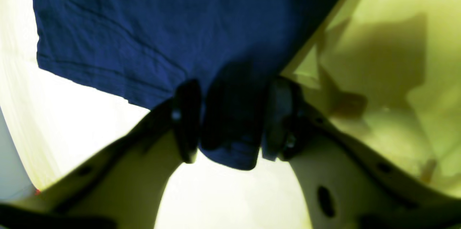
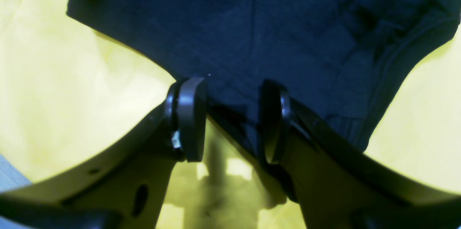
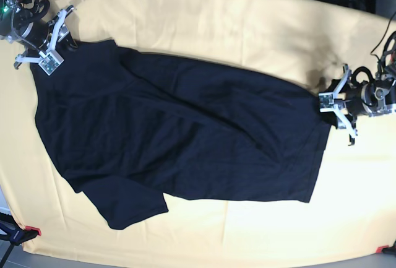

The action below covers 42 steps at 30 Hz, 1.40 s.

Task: Fold the T-shirt properly
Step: 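Regrasp the folded shirt edge with both grippers at the collar and hem, then pull the gripped shirt edge away from the sleeve with both grippers, smoothing the shirt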

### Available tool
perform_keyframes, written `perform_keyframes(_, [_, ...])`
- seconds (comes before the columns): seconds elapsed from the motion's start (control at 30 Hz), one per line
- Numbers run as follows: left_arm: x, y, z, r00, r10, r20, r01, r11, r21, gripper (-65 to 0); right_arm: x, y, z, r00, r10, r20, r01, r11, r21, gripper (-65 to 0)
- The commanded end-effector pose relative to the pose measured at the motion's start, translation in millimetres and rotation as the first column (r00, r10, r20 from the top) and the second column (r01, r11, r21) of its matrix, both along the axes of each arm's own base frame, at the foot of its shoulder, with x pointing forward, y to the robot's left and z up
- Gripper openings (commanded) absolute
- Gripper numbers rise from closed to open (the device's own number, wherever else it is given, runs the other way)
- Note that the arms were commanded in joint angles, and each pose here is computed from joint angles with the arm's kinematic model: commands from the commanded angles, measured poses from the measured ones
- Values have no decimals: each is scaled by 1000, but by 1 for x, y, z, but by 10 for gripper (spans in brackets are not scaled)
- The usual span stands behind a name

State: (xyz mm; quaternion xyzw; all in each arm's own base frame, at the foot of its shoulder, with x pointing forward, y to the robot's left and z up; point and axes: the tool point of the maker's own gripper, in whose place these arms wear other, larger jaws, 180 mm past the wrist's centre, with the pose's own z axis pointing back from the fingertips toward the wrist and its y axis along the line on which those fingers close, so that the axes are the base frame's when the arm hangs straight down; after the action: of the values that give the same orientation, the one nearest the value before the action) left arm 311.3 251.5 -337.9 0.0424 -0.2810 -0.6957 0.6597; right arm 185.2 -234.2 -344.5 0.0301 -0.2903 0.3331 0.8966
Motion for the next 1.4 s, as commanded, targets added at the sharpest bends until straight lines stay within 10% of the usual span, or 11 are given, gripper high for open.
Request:
perform_keyframes(0.0, [10,5,15,999,6,44,-6,1000,-3,-441,6,-1,9,999,10,31,-10,1000,1,-374])
perform_keyframes(0.17, [7,0,11,1000,-1,23,1,1000,-9,-650,8,1,11,999,13,46,-13,1000,12,-374])
perform_keyframes(1.2, [6,-9,13,1000,25,-2,-25,997,-71,-650,-6,-27,-30,1000,12,-6,-12,990,-142,-303])
perform_keyframes(1.37, [6,-9,13,1000,25,-2,-25,997,-71,-650,-5,-29,-29,1000,-8,4,8,989,-145,-418])
